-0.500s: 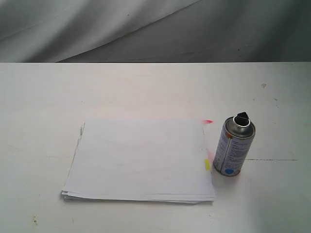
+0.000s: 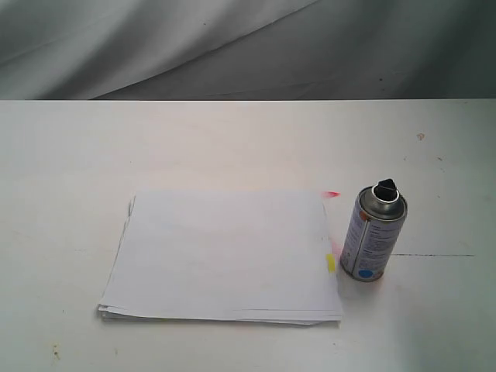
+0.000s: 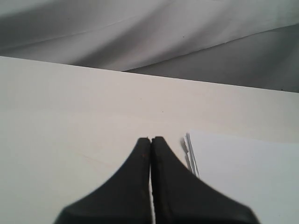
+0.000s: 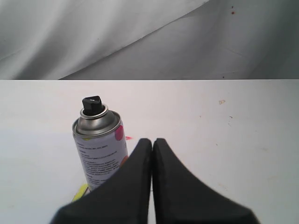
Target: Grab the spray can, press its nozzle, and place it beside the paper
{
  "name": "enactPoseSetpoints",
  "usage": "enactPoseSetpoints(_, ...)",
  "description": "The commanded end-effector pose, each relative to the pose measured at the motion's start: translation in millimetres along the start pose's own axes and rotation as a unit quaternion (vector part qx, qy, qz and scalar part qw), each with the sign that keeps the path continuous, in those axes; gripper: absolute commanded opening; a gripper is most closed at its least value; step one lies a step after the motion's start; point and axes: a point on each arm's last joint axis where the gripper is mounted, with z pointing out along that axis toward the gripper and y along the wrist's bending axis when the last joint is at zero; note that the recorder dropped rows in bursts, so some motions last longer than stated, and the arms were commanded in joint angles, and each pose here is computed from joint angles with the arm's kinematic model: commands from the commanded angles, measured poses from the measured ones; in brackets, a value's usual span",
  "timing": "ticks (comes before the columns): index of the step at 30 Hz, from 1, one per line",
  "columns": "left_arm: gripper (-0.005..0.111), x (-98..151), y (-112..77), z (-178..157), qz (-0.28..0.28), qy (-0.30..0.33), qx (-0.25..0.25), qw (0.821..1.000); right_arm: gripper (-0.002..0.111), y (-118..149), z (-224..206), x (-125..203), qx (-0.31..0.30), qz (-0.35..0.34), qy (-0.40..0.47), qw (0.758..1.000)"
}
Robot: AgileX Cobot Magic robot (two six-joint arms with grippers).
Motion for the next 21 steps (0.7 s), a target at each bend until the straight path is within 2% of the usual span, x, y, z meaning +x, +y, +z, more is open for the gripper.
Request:
enactPoseSetpoints(1,0.000,1,-0.2,0,-0.001,-0.002,0.003,1.000,0.000,-1,0,1,0.004,-0.004,-0.001,1.000)
enactPoseSetpoints(12,0.000,1,-0.2,0,0.000,-0.002,0.003,1.000,0.000,-1,0,1,0.004,-0.004,-0.001,1.000)
enactPoseSetpoints(16,0.000,1,-0.2,0,0.000,-0.002,0.003,1.000,0.000,1,0,2,-0.004,0.043,0.012,0.999)
enactPoseSetpoints(18,0.000,1,-0.2,0,0.000,-0.002,0.003,1.000,0.000,3,-5,-13,-0.009,0.044,0.017,0.999)
enactPoseSetpoints(21,0.000,1,-0.2,0,-0.001,-0.002,0.003,1.000,0.000,7,-18,-55,-0.014,0.032,0.010,0.999)
